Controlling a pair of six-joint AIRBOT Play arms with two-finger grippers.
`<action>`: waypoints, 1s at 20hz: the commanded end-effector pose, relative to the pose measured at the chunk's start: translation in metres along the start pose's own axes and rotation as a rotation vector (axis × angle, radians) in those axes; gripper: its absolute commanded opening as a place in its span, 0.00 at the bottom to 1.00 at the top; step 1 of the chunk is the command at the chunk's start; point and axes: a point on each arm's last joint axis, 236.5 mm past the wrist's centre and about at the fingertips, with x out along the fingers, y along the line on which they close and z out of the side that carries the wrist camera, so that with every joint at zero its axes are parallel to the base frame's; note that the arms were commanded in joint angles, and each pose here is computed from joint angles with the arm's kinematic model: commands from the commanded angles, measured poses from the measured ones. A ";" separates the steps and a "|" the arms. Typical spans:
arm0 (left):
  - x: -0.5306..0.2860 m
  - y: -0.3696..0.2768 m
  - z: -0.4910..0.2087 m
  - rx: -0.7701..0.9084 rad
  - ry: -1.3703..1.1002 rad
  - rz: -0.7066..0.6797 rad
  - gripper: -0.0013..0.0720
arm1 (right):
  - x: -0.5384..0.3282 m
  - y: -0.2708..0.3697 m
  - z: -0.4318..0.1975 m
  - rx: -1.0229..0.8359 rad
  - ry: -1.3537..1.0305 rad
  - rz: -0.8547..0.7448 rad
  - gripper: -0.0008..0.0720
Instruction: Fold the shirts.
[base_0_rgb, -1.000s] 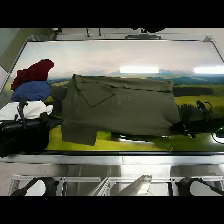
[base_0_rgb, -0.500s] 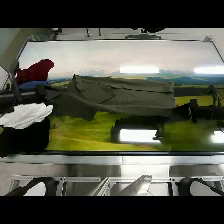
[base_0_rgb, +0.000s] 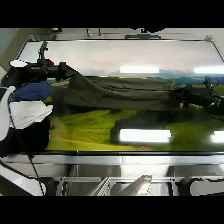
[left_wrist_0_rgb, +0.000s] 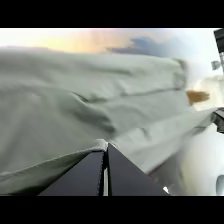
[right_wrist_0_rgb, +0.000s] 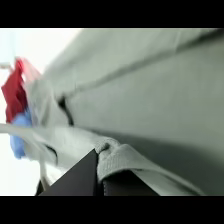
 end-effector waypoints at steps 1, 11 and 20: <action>0.037 0.045 0.001 -0.059 0.032 -0.004 0.05 | 0.022 -0.019 0.037 0.018 -0.087 0.070 0.06; 0.037 0.050 0.057 0.038 -0.078 -0.003 0.42 | 0.018 -0.042 0.083 -0.188 -0.117 -0.011 0.20; -0.025 0.050 0.086 0.001 -0.182 0.042 0.42 | -0.005 -0.057 0.107 -0.249 -0.090 -0.156 0.80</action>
